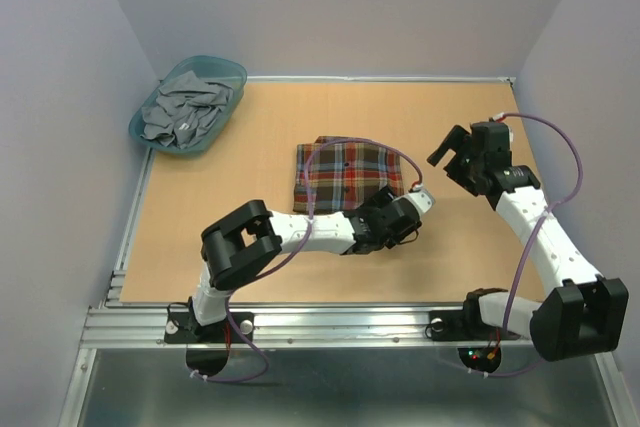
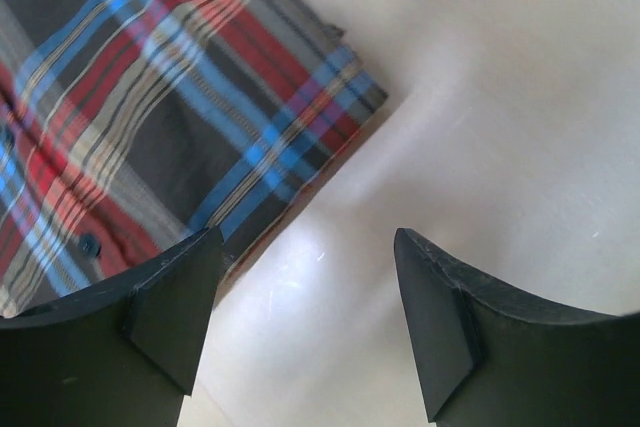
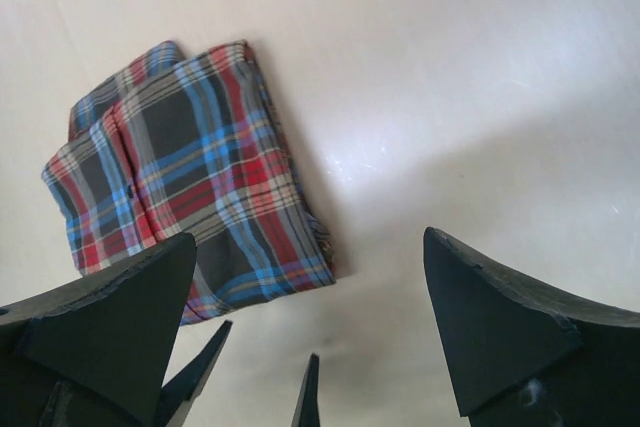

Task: Fold and stack the long sleeve shirts
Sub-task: Fold the shirt

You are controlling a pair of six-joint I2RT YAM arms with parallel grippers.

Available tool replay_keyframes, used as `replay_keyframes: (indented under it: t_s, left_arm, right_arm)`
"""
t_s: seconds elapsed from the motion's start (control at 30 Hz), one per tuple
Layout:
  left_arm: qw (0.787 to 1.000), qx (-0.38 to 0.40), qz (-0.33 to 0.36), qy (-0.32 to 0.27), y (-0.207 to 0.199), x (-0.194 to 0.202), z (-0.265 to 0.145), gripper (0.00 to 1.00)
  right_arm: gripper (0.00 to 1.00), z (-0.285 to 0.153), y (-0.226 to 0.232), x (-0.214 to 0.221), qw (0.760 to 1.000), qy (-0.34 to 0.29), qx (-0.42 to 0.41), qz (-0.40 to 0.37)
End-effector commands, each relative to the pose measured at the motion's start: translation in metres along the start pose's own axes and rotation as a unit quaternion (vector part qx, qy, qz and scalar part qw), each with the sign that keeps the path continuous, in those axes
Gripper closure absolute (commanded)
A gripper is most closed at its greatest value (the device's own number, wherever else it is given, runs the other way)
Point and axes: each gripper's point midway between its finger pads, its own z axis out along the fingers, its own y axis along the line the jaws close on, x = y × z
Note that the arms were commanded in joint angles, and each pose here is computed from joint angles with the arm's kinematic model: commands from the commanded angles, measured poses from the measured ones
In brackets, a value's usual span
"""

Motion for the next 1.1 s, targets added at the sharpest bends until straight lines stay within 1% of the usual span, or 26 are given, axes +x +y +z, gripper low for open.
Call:
replay_keyframes:
  t_s: [0.0, 0.1, 0.2, 0.37, 0.47, 0.5, 0.53, 0.6, 0.63, 0.67, 0.7, 0.77, 0.8, 0.87, 0.9, 1.07]
  left_arm:
    - [0.998, -0.021, 0.047, -0.040, 0.000, -0.033, 0.007, 0.21]
    - [0.997, -0.029, 0.056, -0.034, -0.004, -0.027, 0.019, 0.23]
    - [0.996, -0.058, 0.062, -0.031, 0.001, -0.023, 0.029, 0.26]
    - [0.993, -0.086, 0.069, -0.038, 0.004, -0.017, 0.045, 0.34]
    - [0.992, -0.097, 0.069, -0.028, 0.010, -0.010, 0.055, 0.39]
    - [0.992, -0.101, 0.068, -0.023, 0.012, -0.006, 0.058, 0.42]
    - [0.992, -0.104, 0.061, -0.022, 0.016, -0.005, 0.059, 0.51]
    - [0.993, -0.106, 0.056, -0.022, 0.019, -0.005, 0.060, 0.62]
    - [0.993, -0.108, 0.051, -0.022, 0.023, -0.004, 0.060, 0.74]
    - [0.993, -0.108, 0.048, -0.022, 0.023, -0.003, 0.059, 0.80]
    - [0.993, -0.109, 0.041, -0.026, 0.026, -0.005, 0.056, 0.91]
    - [0.993, -0.106, 0.030, -0.032, 0.028, -0.007, 0.052, 0.98]
    - [0.994, -0.104, 0.021, -0.038, 0.031, -0.011, 0.048, 1.00]
    - [0.995, -0.096, 0.004, -0.039, 0.032, -0.007, 0.043, 1.00]
    - [0.995, -0.086, -0.006, -0.045, 0.033, -0.012, 0.039, 1.00]
    - [0.995, -0.071, -0.050, -0.046, 0.042, -0.008, 0.026, 1.00]
  right_arm:
    - [0.00, -0.011, -0.020, 0.001, 0.999, -0.018, 0.027, 0.036]
    - [0.00, -0.011, -0.024, 0.012, 0.999, -0.006, 0.027, 0.046]
    - [0.00, -0.008, -0.027, 0.023, 0.998, 0.011, 0.025, 0.054]
    - [0.00, -0.009, -0.031, 0.029, 0.997, 0.014, 0.028, 0.067]
    - [0.00, -0.009, -0.031, 0.029, 0.997, 0.015, 0.028, 0.069]
    - [0.00, -0.008, -0.030, 0.029, 0.997, 0.016, 0.028, 0.070]
    - [0.00, -0.008, -0.028, 0.029, 0.997, 0.018, 0.025, 0.073]
    - [0.00, -0.006, -0.027, 0.031, 0.996, 0.024, 0.023, 0.077]
    - [0.00, -0.005, -0.024, 0.031, 0.996, 0.028, 0.019, 0.080]
    - [0.00, -0.004, -0.023, 0.031, 0.996, 0.028, 0.019, 0.081]
    - [0.00, -0.002, -0.021, 0.030, 0.996, 0.033, 0.016, 0.082]
    - [0.00, 0.000, -0.015, 0.027, 0.996, 0.038, 0.007, 0.081]
    - [0.00, 0.002, -0.014, 0.027, 0.996, 0.044, 0.006, 0.082]
    - [0.00, 0.010, -0.012, 0.029, 0.993, 0.067, 0.000, 0.092]
    - [0.00, 0.012, -0.010, 0.028, 0.993, 0.073, -0.005, 0.097]
    - [0.00, 0.032, 0.005, 0.034, 0.982, 0.125, -0.060, 0.129]
